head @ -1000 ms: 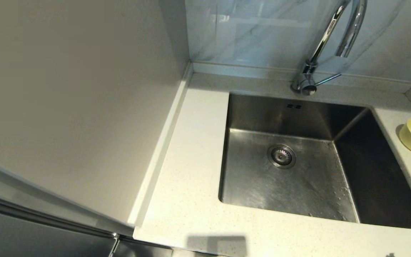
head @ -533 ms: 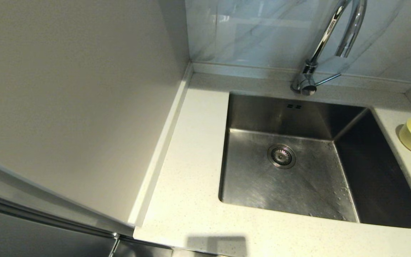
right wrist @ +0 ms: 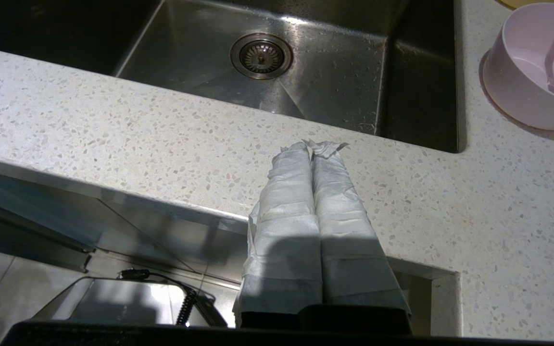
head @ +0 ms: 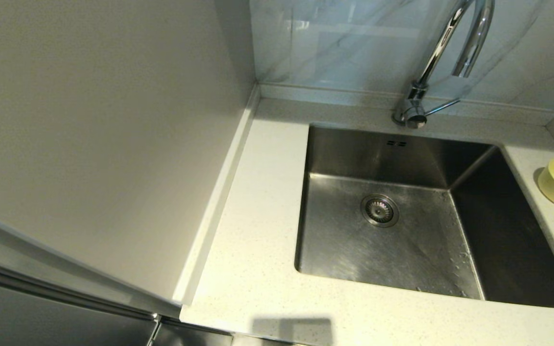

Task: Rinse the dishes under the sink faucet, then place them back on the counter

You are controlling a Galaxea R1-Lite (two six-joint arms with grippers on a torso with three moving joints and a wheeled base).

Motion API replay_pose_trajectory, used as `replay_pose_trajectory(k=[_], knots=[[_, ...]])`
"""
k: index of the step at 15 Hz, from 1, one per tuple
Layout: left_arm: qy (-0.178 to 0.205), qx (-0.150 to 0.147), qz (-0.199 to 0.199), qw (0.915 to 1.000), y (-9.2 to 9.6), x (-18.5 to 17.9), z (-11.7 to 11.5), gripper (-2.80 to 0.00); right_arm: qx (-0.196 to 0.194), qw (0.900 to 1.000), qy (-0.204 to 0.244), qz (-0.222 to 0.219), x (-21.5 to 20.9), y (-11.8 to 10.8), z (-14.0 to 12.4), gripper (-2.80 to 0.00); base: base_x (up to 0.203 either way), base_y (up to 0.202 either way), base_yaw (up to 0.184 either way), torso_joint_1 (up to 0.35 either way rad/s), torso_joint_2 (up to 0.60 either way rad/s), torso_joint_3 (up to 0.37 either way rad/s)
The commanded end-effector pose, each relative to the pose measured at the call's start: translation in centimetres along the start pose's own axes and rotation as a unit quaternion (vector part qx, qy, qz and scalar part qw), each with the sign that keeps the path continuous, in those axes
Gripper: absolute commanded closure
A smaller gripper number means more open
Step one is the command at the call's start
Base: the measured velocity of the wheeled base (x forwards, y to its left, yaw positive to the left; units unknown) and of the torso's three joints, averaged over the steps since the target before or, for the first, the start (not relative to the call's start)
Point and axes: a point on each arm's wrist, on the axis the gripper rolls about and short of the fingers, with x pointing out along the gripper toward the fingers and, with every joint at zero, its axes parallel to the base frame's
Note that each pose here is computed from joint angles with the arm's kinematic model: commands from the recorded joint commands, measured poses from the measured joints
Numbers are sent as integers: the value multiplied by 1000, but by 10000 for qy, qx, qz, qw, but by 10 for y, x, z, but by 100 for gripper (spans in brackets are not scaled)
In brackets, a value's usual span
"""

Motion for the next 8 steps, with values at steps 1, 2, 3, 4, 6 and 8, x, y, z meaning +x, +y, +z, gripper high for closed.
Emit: replay_pose_trajectory(k=[1, 2, 3, 4, 6, 8], knots=[[-18, -2, 4, 10000, 0, 0, 0, 0, -3, 10000, 27, 0, 0, 0, 0, 0, 0, 0, 0, 0, 0, 0], [-18, -2, 4, 10000, 0, 0, 0, 0, -3, 10000, 27, 0, 0, 0, 0, 0, 0, 0, 0, 0, 0, 0], [-18, -2, 4, 10000, 0, 0, 0, 0, -3, 10000, 27, 0, 0, 0, 0, 0, 0, 0, 0, 0, 0, 0], [-18, -2, 4, 10000, 0, 0, 0, 0, -3, 10000, 27, 0, 0, 0, 0, 0, 0, 0, 0, 0, 0, 0], [-18, -2, 4, 10000, 0, 0, 0, 0, -3, 10000, 27, 0, 0, 0, 0, 0, 0, 0, 0, 0, 0, 0], [-18, -2, 4, 10000, 0, 0, 0, 0, -3, 10000, 27, 0, 0, 0, 0, 0, 0, 0, 0, 0, 0, 0]])
